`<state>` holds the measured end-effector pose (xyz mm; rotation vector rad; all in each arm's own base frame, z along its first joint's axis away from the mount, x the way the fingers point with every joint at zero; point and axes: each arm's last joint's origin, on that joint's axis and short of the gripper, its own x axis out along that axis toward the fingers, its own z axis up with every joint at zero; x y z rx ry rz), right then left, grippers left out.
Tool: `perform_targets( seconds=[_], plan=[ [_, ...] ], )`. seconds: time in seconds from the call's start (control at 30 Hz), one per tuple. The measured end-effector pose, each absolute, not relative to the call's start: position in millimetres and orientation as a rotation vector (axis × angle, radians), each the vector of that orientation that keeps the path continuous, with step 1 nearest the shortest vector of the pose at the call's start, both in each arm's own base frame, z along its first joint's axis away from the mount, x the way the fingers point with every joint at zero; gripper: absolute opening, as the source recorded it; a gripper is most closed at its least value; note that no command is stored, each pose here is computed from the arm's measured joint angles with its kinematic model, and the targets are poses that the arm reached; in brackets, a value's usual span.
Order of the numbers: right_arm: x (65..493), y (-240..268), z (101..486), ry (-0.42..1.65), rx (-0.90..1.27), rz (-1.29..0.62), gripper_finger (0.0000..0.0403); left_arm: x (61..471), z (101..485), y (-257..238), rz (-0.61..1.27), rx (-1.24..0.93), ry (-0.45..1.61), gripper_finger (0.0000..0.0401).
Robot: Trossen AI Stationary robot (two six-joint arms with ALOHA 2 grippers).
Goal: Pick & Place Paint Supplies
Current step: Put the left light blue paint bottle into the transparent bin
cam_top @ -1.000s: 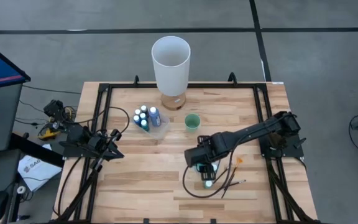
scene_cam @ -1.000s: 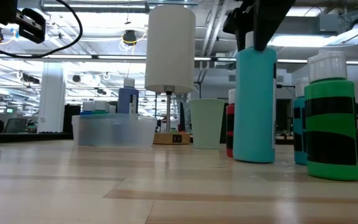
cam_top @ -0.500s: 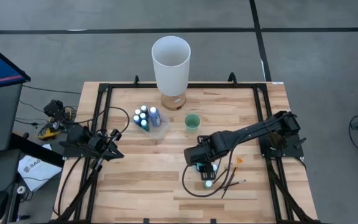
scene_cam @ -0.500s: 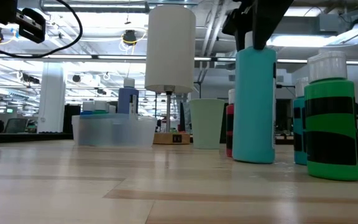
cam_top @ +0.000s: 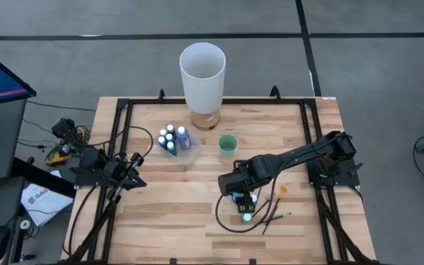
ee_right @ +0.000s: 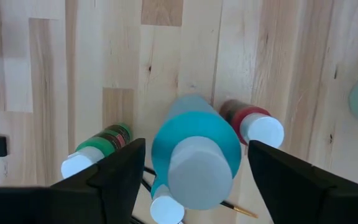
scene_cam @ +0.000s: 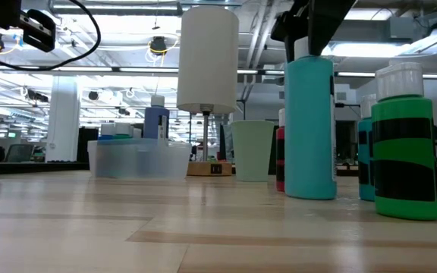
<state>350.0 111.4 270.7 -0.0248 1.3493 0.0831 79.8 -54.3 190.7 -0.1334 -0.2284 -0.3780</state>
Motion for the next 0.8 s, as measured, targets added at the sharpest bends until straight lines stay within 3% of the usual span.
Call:
perform_targets(
  seconds=[0.57, 0.8],
  plan=[
    [349, 111, 270, 1.358, -0.035, 0.084, 0.0281, 80, 191, -54, -0.378, -0.137, -0.234, 0.0002],
    [352, 112, 292, 1.321, -0.029, 0.093, 0.0281, 80, 191, -54, -0.378, -0.137, -0.234, 0.0002]
  ],
)
